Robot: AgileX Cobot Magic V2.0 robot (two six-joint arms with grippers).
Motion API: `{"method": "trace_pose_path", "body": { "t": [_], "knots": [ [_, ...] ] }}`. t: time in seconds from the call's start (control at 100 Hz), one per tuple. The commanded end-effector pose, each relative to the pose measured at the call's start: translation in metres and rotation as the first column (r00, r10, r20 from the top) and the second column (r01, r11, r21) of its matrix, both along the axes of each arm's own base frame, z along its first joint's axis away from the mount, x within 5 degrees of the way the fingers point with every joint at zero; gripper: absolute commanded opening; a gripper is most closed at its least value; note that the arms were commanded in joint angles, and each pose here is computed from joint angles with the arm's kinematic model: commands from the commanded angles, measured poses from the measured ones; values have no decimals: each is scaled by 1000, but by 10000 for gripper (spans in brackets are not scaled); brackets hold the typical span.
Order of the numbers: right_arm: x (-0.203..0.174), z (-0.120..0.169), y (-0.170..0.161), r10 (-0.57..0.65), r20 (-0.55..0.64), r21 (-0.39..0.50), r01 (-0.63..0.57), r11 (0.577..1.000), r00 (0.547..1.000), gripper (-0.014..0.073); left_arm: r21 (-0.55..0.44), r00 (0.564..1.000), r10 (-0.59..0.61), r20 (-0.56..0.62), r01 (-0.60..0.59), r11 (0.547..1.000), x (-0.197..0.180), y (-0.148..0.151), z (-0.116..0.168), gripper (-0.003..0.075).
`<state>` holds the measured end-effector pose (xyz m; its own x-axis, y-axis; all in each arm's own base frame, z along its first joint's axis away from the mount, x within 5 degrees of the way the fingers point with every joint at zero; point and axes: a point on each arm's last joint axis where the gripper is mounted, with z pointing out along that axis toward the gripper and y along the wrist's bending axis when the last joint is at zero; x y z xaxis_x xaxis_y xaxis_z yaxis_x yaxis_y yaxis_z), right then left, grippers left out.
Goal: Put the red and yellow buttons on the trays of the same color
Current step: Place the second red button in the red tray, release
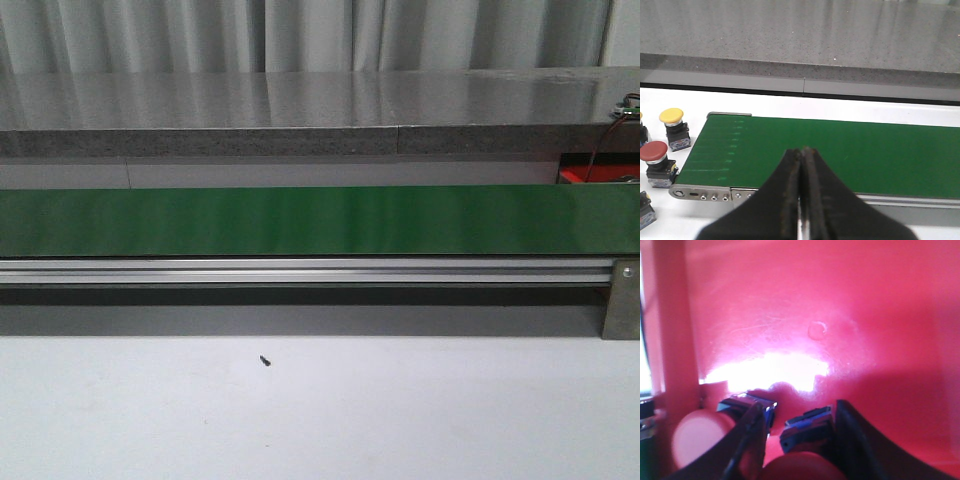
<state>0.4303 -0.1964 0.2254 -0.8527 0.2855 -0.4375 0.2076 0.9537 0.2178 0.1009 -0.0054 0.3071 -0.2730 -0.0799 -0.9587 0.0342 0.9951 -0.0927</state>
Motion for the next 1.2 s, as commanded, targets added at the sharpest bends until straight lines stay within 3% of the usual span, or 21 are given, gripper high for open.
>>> {"method": "trace_pose_path", "body": {
  "t": [0.0, 0.21, 0.39, 0.49, 0.61, 0.67, 0.97, 1.19],
  "knots": [
    [4, 27, 1, -8, 111, -23, 11, 1000, 994, 162, -14, 995, 2, 99, -1, 1000, 1, 0, 16, -20],
    [12, 4, -3, -20, 91, -18, 21, 1000, 996, 162, -14, 995, 2, 99, -1, 1000, 1, 0, 16, -20],
    [13, 0, -4, -23, 92, -19, 25, 1000, 996, 188, -14, 995, 2, 99, -1, 1000, 1, 0, 16, -20],
    [12, 0, -4, -21, 87, -15, 22, 1000, 996, 312, -14, 995, 2, 99, -1, 1000, 1, 0, 16, -20],
    [11, 3, -5, -20, 83, -14, 21, 1000, 996, 553, -14, 995, 2, 99, -1, 1000, 1, 0, 16, -20],
    [9, 8, -5, -20, 92, -22, 22, 1000, 996, 609, -14, 995, 2, 99, -1, 1000, 1, 0, 16, -20],
    [-7, 83, 7, 0, 244, -105, 26, 994, 970, 614, -14, 995, 2, 99, -1, 1000, 1, 0, 16, -20],
    [-25, 154, 55, 152, 386, -200, -78, 977, 910, 614, -14, 995, 2, 99, -1, 1000, 1, 0, 16, -20]
  ]
}}
